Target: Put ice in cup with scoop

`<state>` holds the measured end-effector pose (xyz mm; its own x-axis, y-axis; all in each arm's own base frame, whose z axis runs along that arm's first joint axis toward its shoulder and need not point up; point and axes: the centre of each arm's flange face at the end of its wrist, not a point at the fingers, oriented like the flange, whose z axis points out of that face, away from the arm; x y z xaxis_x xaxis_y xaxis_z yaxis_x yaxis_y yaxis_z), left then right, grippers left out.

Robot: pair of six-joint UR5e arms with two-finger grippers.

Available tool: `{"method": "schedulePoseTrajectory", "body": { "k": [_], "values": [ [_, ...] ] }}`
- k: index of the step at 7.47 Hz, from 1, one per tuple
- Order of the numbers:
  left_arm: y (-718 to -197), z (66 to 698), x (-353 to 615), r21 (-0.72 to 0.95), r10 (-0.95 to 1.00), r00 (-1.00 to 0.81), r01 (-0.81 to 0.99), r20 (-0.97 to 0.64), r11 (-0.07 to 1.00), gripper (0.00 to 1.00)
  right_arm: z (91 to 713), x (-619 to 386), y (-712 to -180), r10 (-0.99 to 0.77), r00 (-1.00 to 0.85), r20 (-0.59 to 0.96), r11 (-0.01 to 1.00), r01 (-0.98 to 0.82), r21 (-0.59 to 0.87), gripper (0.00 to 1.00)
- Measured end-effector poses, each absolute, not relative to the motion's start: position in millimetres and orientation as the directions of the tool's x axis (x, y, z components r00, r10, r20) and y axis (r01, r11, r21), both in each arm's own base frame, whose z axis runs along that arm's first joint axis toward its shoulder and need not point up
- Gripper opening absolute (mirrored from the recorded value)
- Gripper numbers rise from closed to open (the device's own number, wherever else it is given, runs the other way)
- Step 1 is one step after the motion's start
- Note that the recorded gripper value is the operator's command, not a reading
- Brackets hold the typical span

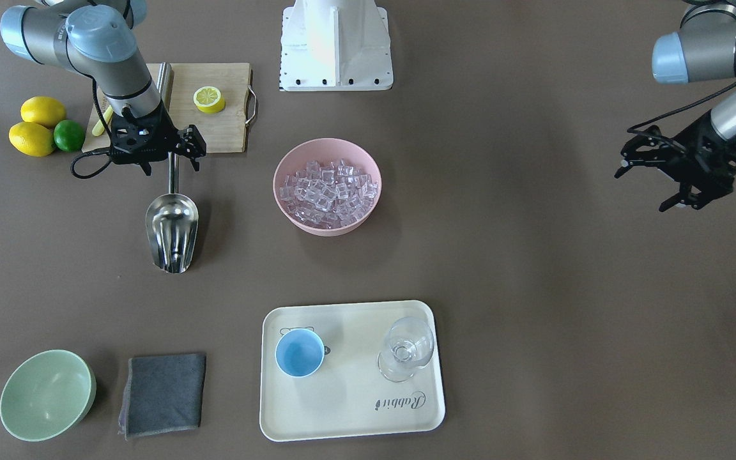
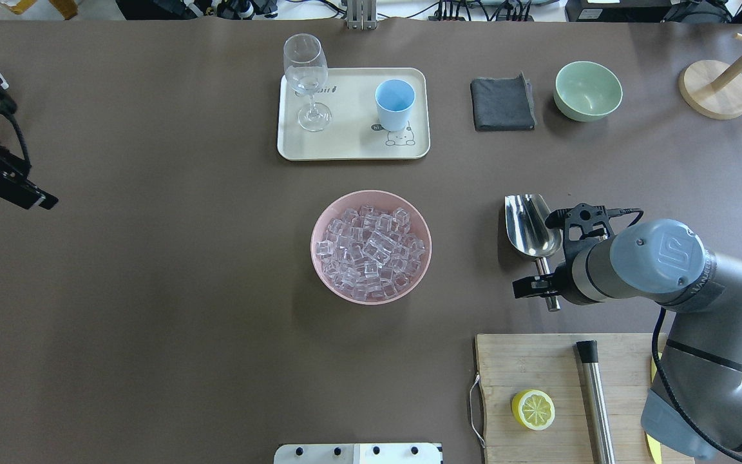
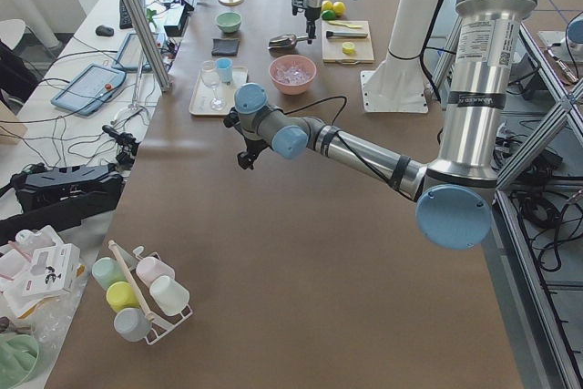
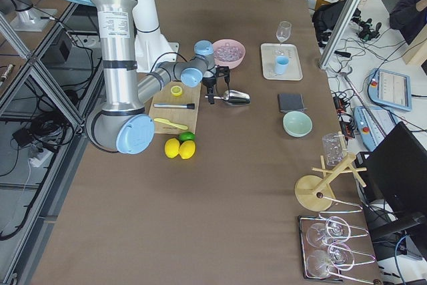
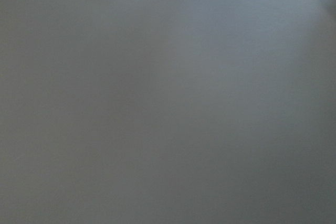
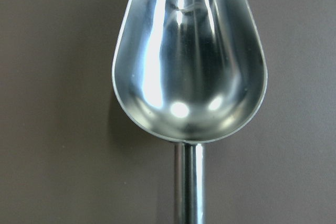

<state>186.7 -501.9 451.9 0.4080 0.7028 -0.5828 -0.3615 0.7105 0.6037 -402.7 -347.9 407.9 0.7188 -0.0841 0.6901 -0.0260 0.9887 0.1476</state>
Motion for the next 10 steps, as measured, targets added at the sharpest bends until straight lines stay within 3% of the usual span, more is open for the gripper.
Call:
{"method": "schedulePoseTrajectory", "body": {
  "k": [3,10],
  "values": [
    [-455.9,386.7,279.1,0.835,0.903,0.166,-0.342,-0.397,0.43,0.98,410.6,-402.9,-347.6,-0.071,0.719,0.691,0.99,-0.034,0.137,0.6],
    [-375.4,335.5,443.7,0.988,0.996,0.085,-0.157,0.013,0.0,0.98,411.3,-402.4,-347.2,-0.04,0.718,0.694,0.992,-0.055,0.114,0.59]
  ]
}}
